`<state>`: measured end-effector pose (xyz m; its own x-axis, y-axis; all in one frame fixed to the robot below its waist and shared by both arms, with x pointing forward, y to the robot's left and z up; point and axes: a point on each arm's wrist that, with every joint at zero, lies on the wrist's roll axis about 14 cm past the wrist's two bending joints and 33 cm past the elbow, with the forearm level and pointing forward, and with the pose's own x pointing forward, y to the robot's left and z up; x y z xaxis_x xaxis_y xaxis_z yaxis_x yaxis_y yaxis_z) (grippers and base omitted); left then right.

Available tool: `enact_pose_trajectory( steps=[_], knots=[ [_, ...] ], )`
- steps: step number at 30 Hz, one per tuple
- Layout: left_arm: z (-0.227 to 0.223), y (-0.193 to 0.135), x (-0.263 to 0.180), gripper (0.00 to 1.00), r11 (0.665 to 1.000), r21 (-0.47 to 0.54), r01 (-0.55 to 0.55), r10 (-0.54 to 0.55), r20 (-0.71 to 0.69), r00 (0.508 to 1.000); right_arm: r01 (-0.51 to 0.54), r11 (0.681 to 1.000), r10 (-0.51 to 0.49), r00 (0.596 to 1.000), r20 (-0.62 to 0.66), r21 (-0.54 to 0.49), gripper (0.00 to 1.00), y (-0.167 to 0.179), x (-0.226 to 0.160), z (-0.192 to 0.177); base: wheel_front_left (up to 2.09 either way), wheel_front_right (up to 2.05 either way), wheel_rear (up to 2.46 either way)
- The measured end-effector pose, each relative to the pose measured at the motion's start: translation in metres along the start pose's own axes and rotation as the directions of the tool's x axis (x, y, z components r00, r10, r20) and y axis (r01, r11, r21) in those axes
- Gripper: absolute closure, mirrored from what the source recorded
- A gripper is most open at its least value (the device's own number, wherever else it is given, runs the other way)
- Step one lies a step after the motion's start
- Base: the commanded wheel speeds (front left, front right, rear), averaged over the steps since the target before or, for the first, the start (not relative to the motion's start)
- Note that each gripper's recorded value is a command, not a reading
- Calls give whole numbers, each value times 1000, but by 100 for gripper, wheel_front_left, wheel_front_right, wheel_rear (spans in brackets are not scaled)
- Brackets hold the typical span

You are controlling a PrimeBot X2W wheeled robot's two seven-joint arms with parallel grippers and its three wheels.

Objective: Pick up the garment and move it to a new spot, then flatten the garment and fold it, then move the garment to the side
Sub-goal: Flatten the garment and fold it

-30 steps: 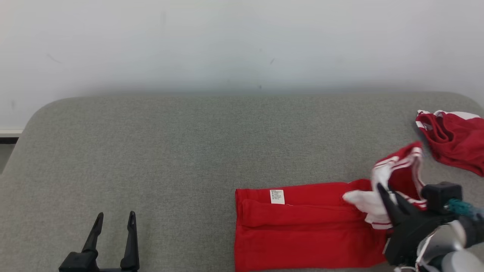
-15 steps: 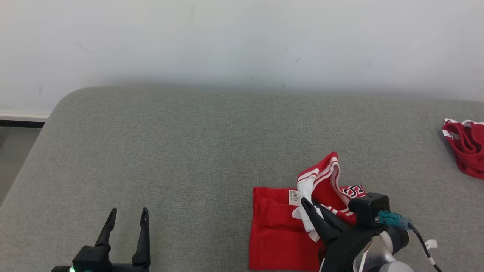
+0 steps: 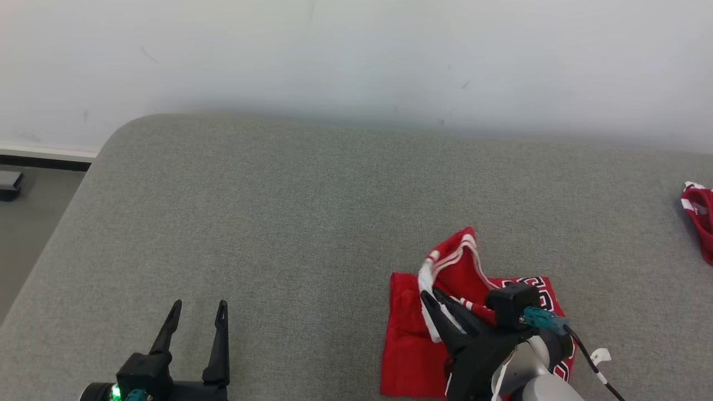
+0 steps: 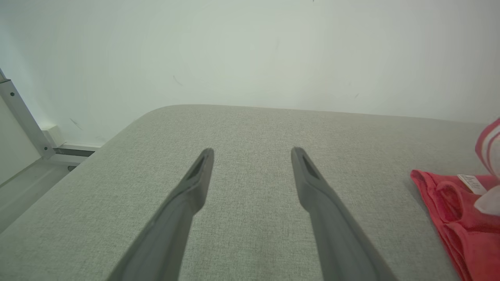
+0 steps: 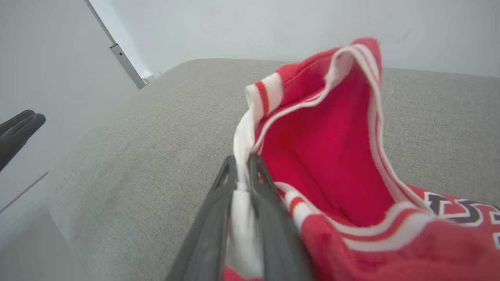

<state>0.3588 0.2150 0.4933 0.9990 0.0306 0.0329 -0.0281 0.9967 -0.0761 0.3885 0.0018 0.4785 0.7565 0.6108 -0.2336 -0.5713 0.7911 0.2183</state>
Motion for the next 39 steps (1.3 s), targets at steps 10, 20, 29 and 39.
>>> enact_pose_trajectory(
  steps=[10,20,29,39],
  knots=[
    [1,-2,2,0,1000,-9,8,-8,3,1000,48,998,-37,975,219,-43,0,-20,-10,54,0,0,0],
    [2,-11,4,0,999,-6,39,-39,8,999,240,970,-221,920,323,-21,0,-80,-60,74,0,0,0],
    [2,-16,4,0,999,-9,50,-50,9,999,287,958,-274,931,241,-18,0,-98,-68,55,0,0,0],
    [0,-4,-1,0,1000,-13,15,-15,3,1000,229,971,-218,965,142,-63,0,-95,-28,45,0,0,0]
  ],
)
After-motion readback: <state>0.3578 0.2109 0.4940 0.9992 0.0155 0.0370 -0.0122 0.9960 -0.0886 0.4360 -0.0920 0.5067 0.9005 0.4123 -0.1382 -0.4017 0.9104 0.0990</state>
